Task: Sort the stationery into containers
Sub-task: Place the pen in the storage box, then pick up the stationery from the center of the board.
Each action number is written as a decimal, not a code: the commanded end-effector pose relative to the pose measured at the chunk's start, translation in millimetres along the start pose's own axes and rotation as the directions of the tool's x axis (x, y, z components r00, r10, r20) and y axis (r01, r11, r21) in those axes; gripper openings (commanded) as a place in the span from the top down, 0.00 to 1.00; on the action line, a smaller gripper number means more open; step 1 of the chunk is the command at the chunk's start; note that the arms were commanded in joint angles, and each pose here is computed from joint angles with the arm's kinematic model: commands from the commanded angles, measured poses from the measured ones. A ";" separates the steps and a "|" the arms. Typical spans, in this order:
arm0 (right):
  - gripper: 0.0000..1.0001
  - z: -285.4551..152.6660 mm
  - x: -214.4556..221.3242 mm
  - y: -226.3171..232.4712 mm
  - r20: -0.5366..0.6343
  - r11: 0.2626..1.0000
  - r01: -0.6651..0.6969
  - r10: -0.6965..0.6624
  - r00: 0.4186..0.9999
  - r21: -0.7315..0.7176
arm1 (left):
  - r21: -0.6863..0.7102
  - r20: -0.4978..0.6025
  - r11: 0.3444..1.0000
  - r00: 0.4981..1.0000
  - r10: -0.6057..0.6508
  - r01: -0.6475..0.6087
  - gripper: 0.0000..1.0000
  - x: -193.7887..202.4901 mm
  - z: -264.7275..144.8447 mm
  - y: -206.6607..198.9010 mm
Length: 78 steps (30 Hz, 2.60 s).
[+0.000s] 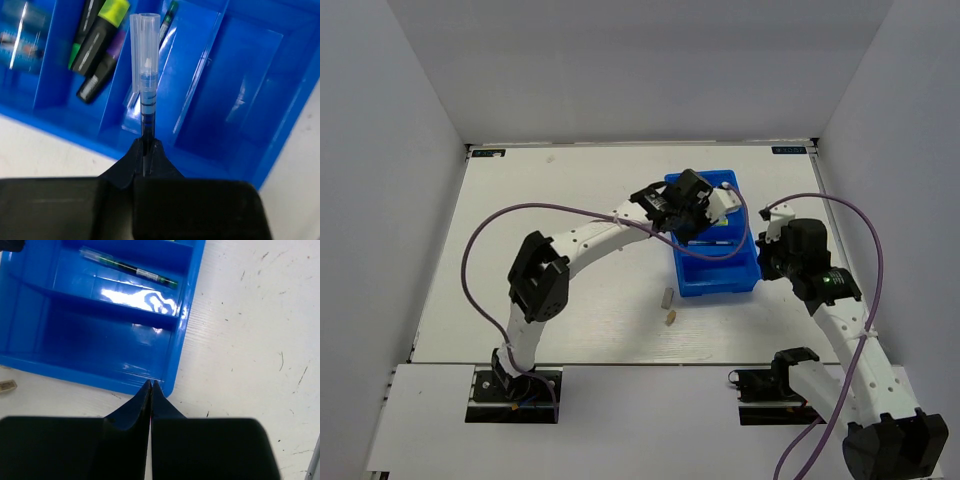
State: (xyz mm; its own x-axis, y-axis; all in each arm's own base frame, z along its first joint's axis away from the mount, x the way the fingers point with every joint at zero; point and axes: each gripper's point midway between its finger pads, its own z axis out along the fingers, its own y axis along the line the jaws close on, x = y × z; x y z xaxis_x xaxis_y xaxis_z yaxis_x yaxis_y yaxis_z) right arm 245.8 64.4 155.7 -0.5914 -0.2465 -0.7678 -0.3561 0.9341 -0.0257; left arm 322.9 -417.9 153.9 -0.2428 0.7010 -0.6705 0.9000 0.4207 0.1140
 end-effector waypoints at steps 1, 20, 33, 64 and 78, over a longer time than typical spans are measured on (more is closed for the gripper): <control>1.00 3.3 -1.5 -9.6 0.040 0.998 -0.042 0.040 0.998 0.052 | 0.003 0.167 0.979 0.966 0.198 -0.201 1.00 -46.0 -6.6 -0.1; 0.47 4.9 10.2 0.3 0.012 0.999 -0.020 0.021 1.000 -0.032 | -0.068 0.187 0.996 0.979 0.076 -0.065 0.47 -37.8 60.5 20.3; 1.00 -35.2 -2.7 88.1 0.073 0.820 0.141 -0.120 0.990 -0.554 | -0.044 0.516 0.930 0.806 -0.291 0.364 1.00 -98.8 -87.3 46.2; 0.53 34.6 52.8 219.4 0.637 -0.272 0.731 -0.719 0.278 -0.626 | -0.360 0.185 0.487 0.573 -0.798 0.795 0.57 271.6 -204.0 -41.7; 0.53 57.5 92.6 222.1 0.596 -0.311 0.689 -0.773 0.217 -0.654 | -0.361 0.186 0.486 0.572 -0.799 0.796 0.55 285.7 -200.1 -45.1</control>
State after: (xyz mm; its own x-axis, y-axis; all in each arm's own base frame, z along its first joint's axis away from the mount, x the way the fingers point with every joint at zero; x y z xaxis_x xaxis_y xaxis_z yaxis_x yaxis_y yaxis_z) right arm 156.0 262.8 48.3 0.5705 -0.6208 -0.5377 -0.7755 -0.6227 -0.1039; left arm 141.8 -122.4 104.6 -0.7929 -0.0349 -0.6083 0.1164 0.9713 -0.2074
